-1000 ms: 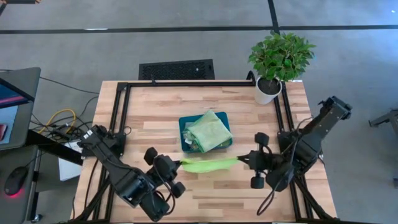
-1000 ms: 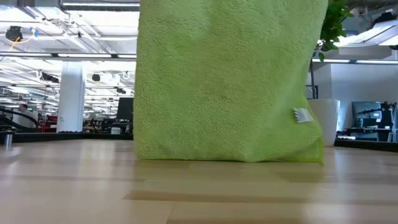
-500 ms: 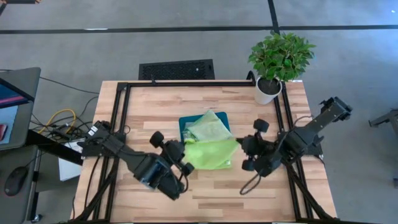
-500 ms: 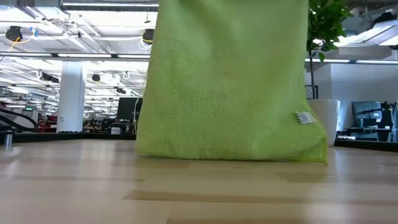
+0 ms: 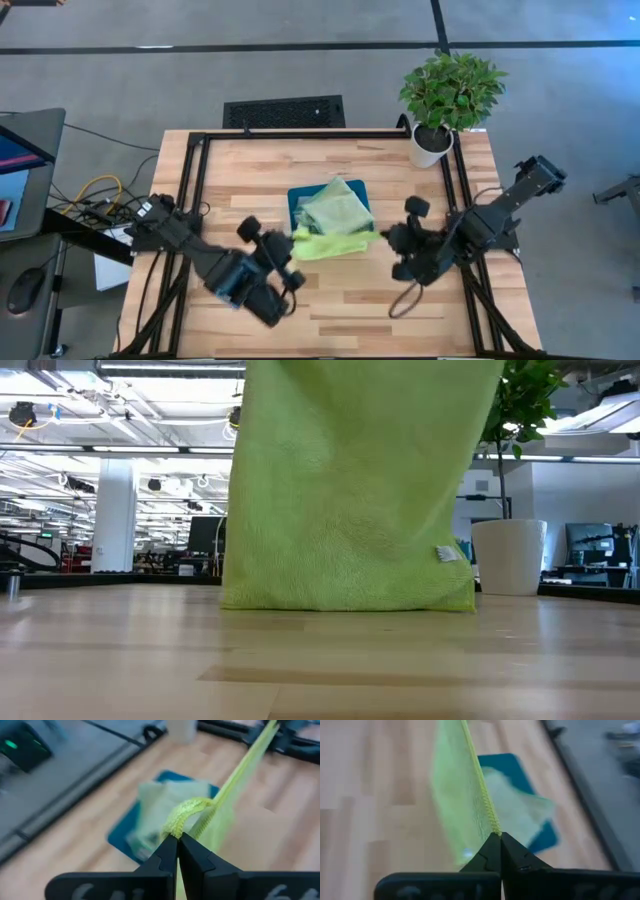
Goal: Fold microfiber towels
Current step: Fold the green microfiber towel
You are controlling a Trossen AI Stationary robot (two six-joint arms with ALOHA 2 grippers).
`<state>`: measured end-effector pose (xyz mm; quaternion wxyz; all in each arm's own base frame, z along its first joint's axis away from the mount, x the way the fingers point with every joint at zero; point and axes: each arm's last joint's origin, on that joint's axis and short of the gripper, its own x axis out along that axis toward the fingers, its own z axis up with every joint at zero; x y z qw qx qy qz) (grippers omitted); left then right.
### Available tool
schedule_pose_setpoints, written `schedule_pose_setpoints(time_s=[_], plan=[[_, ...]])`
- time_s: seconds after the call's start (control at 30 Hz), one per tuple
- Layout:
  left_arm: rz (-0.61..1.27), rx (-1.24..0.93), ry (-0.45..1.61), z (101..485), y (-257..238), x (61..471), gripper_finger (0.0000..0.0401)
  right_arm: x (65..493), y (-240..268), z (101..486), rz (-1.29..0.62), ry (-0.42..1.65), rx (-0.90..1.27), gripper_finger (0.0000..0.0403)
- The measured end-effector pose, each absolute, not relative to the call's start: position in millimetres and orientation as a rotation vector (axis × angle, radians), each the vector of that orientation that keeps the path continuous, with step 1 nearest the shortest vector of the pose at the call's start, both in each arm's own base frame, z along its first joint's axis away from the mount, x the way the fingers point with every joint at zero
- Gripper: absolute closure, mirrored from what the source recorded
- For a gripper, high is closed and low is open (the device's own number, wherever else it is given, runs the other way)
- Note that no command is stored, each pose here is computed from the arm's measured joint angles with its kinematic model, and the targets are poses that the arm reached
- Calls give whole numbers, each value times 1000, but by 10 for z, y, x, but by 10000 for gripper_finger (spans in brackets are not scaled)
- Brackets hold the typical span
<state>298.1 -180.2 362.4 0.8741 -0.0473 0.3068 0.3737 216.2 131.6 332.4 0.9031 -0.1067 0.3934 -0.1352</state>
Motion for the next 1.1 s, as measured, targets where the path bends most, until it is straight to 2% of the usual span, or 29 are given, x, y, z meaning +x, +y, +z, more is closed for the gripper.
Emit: schedule_pose_setpoints(time_s=[0.27,0.47,0.77,0.97,1.1], plan=[[662,-266,680,3415,-2395,2782,401,1968,1815,3253,-3,761,-94,397],[605,-341,731,3042,-2788,2876,401,1935,2077,2894,50,825,-18,396],[462,-525,938,2485,-3220,3112,401,2088,2647,2194,160,997,47,396],[391,-628,958,2445,-3357,3139,401,2102,2887,1942,228,1018,86,396],[432,-633,946,2438,-3331,3128,401,2119,2854,1925,198,1020,68,396]])
